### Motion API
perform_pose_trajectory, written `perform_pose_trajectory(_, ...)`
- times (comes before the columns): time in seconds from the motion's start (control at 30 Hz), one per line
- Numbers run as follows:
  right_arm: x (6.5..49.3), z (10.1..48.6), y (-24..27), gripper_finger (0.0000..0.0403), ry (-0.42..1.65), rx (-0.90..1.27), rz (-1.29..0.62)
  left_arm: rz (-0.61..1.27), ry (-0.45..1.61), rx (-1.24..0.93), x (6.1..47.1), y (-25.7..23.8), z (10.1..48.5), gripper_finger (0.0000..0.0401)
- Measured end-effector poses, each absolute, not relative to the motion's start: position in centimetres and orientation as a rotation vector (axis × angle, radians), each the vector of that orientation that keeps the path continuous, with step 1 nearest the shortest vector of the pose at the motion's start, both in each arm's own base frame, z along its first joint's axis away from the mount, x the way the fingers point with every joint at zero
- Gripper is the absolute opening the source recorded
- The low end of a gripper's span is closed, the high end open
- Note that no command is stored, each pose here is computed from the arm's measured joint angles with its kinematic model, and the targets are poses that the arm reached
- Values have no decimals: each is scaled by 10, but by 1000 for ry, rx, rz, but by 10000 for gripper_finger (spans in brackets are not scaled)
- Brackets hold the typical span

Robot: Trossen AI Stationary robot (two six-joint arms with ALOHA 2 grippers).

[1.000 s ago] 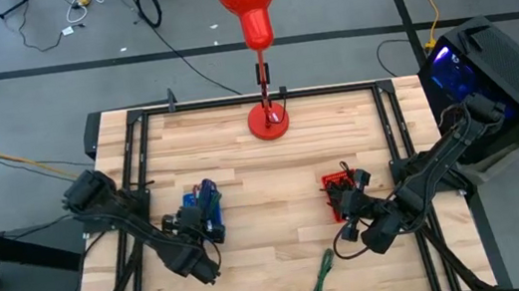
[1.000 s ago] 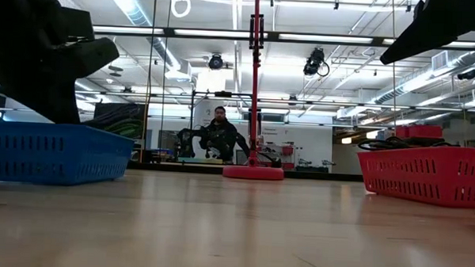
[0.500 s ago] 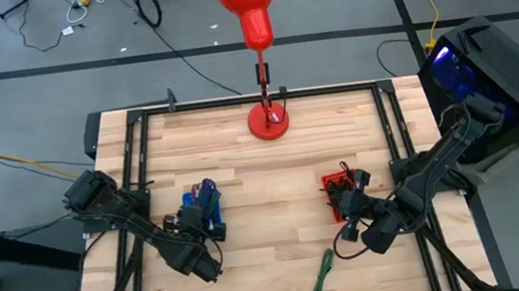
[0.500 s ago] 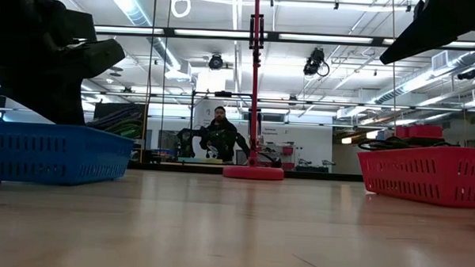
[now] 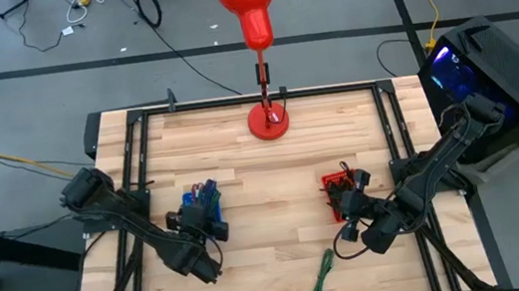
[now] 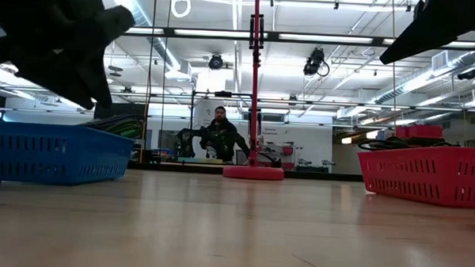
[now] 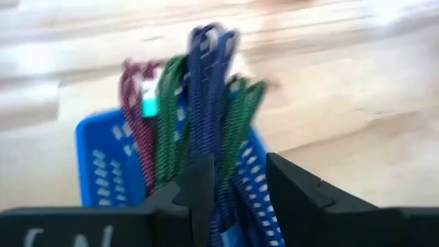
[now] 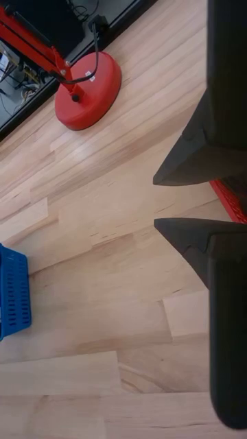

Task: Pick & Place USB Port
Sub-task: Put the blue and black charger cable into the blue bin, then put the green and black charger cable into the blue bin

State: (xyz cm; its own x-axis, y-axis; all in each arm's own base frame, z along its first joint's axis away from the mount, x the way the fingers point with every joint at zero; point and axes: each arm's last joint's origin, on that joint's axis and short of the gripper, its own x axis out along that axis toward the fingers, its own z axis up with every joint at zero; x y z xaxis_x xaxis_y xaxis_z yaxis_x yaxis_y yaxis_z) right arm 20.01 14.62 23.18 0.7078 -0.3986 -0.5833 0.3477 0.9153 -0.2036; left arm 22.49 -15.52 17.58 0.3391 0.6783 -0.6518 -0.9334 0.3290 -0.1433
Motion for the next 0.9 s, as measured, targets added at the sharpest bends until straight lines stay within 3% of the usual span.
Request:
perform_pose_trajectory(0.3, 200, 232, 146, 87, 666, -81, -415, 1016, 473, -549, 244, -164, 204, 140)
perform_pose_trajectory(0.63, 200, 232, 146, 87, 671, -104, -408, 561, 453, -588, 311, -179, 225, 140)
perform_pose_trajectory(0.9, 200, 232, 146, 87, 677, -125, -399, 399, 453, -626, 340, -174, 222, 140)
